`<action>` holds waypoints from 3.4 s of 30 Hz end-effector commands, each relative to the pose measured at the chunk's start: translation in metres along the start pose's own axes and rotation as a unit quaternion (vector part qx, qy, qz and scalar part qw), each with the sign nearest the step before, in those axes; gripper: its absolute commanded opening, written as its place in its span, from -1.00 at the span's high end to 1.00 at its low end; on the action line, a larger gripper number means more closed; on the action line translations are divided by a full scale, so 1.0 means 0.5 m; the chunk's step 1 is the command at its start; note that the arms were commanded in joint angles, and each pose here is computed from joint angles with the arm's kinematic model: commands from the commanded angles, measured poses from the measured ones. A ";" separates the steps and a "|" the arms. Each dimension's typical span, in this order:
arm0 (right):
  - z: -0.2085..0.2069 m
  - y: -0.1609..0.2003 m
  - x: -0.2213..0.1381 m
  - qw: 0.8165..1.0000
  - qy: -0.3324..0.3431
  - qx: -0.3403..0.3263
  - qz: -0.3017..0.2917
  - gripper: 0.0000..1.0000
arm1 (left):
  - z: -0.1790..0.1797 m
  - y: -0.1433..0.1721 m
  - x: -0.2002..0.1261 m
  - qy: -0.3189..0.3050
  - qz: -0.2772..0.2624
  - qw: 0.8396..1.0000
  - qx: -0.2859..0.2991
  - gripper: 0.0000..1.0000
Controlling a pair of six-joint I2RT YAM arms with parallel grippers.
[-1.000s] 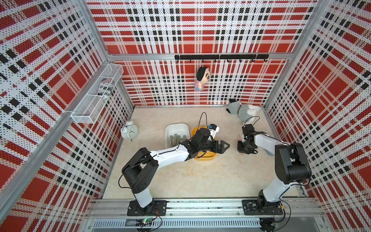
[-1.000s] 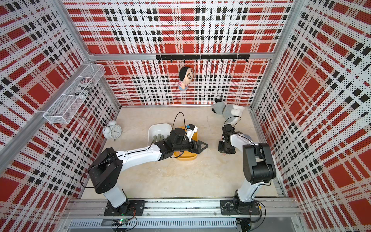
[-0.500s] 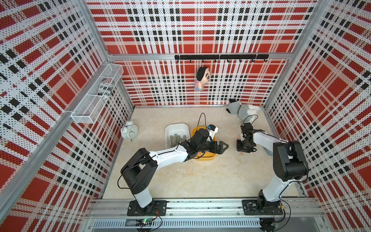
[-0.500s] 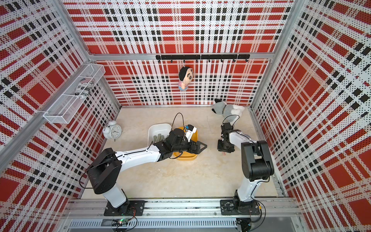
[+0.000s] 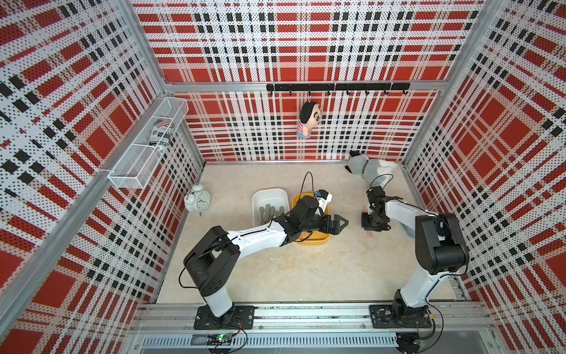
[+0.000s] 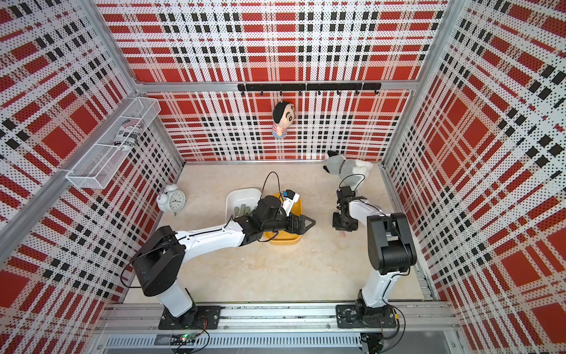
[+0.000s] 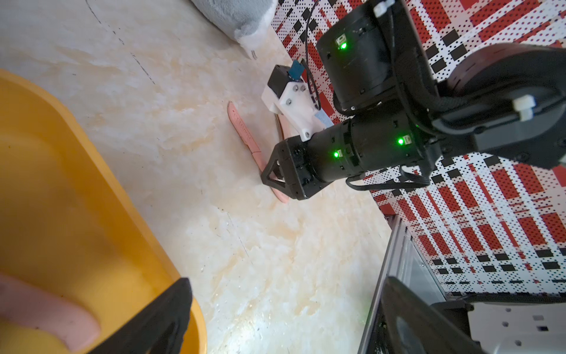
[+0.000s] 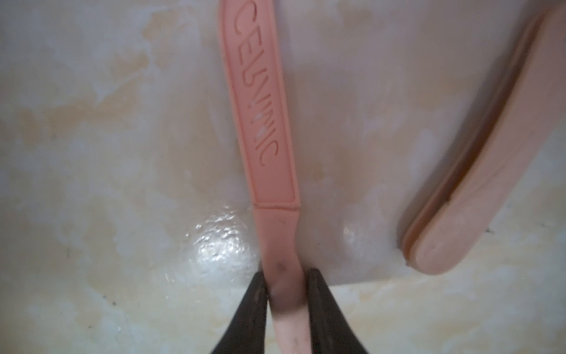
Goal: Place the fruit knives into the storage box by color
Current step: Pick up the fruit knife from the center of the board, then place the fruit knife in the storage box.
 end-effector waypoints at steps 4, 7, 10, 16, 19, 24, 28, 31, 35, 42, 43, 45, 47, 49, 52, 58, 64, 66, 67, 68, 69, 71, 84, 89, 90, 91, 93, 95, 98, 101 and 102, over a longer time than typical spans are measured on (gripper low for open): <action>0.006 0.041 0.036 0.999 0.006 -0.016 0.048 0.62 | -0.004 -0.015 -0.020 -0.002 -0.019 1.000 0.005 -0.97; 0.015 0.035 0.022 0.999 0.000 -0.017 0.041 0.62 | -0.003 -0.015 -0.020 -0.002 -0.019 1.000 0.005 -0.97; 0.022 0.027 0.007 0.999 -0.005 -0.020 0.035 0.63 | -0.003 -0.014 -0.020 -0.002 -0.019 1.000 0.005 -0.97; 0.039 0.018 -0.025 0.999 -0.014 -0.026 0.023 0.63 | 0.000 -0.015 -0.024 -0.005 -0.021 1.000 0.005 -0.97; 0.048 0.014 -0.041 0.999 -0.018 -0.030 0.016 0.63 | 0.003 -0.015 -0.027 -0.008 -0.021 1.000 0.004 -0.97; 0.059 0.009 -0.063 0.999 -0.022 -0.035 0.008 0.63 | 0.011 -0.017 -0.033 -0.014 -0.024 1.000 0.001 -0.97; 0.068 0.007 -0.076 0.999 -0.027 -0.039 0.005 0.63 | 0.016 -0.018 -0.038 -0.019 -0.024 1.000 0.000 -0.97; 0.079 0.006 -0.087 0.999 -0.031 -0.043 0.002 0.64 | 0.022 -0.018 -0.042 -0.023 -0.024 0.999 0.000 -0.97; 0.100 0.004 -0.108 0.998 -0.037 -0.054 -0.005 0.63 | 0.032 -0.016 -0.051 -0.031 -0.024 0.999 -0.004 -0.97; 0.139 -0.007 -0.157 0.996 -0.049 -0.068 -0.023 0.64 | 0.052 -0.016 -0.071 -0.045 -0.027 0.999 -0.008 -0.97; 0.145 -0.007 -0.164 0.996 -0.052 -0.071 -0.026 0.64 | 0.054 -0.014 -0.073 -0.047 -0.025 0.999 -0.008 -0.97; 0.159 -0.009 -0.179 0.995 -0.056 -0.076 -0.031 0.64 | 0.060 -0.014 -0.080 -0.052 -0.025 0.998 -0.009 -0.97; 0.172 -0.010 -0.193 0.994 -0.061 -0.081 -0.036 0.64 | 0.065 -0.016 -0.087 -0.057 -0.028 0.998 -0.009 -0.96; 0.187 -0.009 -0.205 0.993 -0.067 -0.086 -0.040 0.64 | 0.071 -0.016 -0.094 -0.064 -0.028 0.998 -0.011 -0.97; 0.209 -0.007 -0.222 0.992 -0.075 -0.095 -0.047 0.64 | 0.080 -0.015 -0.105 -0.072 -0.029 0.997 -0.014 -0.97; 0.256 0.004 -0.244 0.988 -0.094 -0.110 -0.053 0.64 | 0.094 -0.010 -0.126 -0.089 -0.031 0.995 -0.020 -0.97; 0.305 0.022 -0.254 0.984 -0.112 -0.126 -0.052 0.64 | 0.108 0.005 -0.142 -0.103 -0.028 0.994 -0.027 -0.97; 0.321 0.029 -0.253 0.983 -0.117 -0.132 -0.050 0.64 | 0.112 0.011 -0.147 -0.107 -0.028 0.993 -0.030 -0.97; 0.328 0.032 -0.252 0.982 -0.120 -0.134 -0.049 0.64 | 0.113 0.013 -0.149 -0.109 -0.028 0.993 -0.031 -0.96; 0.337 0.037 -0.250 0.982 -0.122 -0.137 -0.046 0.64 | 0.116 0.017 -0.152 -0.110 -0.027 0.993 -0.032 -0.97; 0.343 0.041 -0.249 0.981 -0.124 -0.140 -0.045 0.64 | 0.117 0.018 -0.155 -0.112 -0.028 0.993 -0.033 -0.97; 0.358 0.048 -0.245 0.980 -0.128 -0.145 -0.043 0.64 | 0.121 0.023 -0.161 -0.116 -0.028 0.992 -0.036 -0.97; 0.415 0.077 -0.207 0.977 -0.140 -0.161 -0.020 0.64 | 0.137 0.051 -0.185 -0.128 -0.028 0.990 -0.047 -0.97; 0.426 0.083 -0.181 0.977 -0.136 -0.165 -0.010 0.63 | 0.139 0.059 -0.192 -0.130 -0.026 0.990 -0.049 -0.97; 0.426 0.085 -0.174 0.977 -0.134 -0.165 -0.006 0.63 | 0.139 0.061 -0.194 -0.131 -0.026 0.990 -0.049 -0.97; 0.428 0.085 -0.166 0.977 -0.132 -0.166 -0.003 0.63 | 0.140 0.062 -0.195 -0.132 -0.026 0.990 -0.049 -0.96; 0.430 0.086 -0.155 0.978 -0.130 -0.166 0.000 0.63 | 0.142 0.066 -0.197 -0.133 -0.025 0.990 -0.050 -0.97; 0.433 0.087 -0.140 0.978 -0.126 -0.166 0.002 0.63 | 0.144 0.070 -0.199 -0.134 -0.025 0.989 -0.052 -0.97; 0.437 0.086 -0.116 0.979 -0.116 -0.167 0.010 0.63 | 0.146 0.073 -0.199 -0.135 -0.024 0.989 -0.053 -0.96; 0.442 0.085 -0.099 0.980 -0.110 -0.167 0.013 0.63 | 0.147 0.073 -0.200 -0.134 -0.024 0.989 -0.054 -0.96; 0.443 0.084 -0.094 0.980 -0.106 -0.166 0.014 0.63 | 0.147 0.073 -0.200 -0.134 -0.025 0.989 -0.053 -0.97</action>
Point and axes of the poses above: each gripper's point midway between its finger pads, its own x axis out along the fingers, its own z axis along the line the jaws close on, y = z × x, the point moved 7 cm from there along -x, back along the fingers, and after that the axes turned 14 degrees about x, right-handed, at the moved point
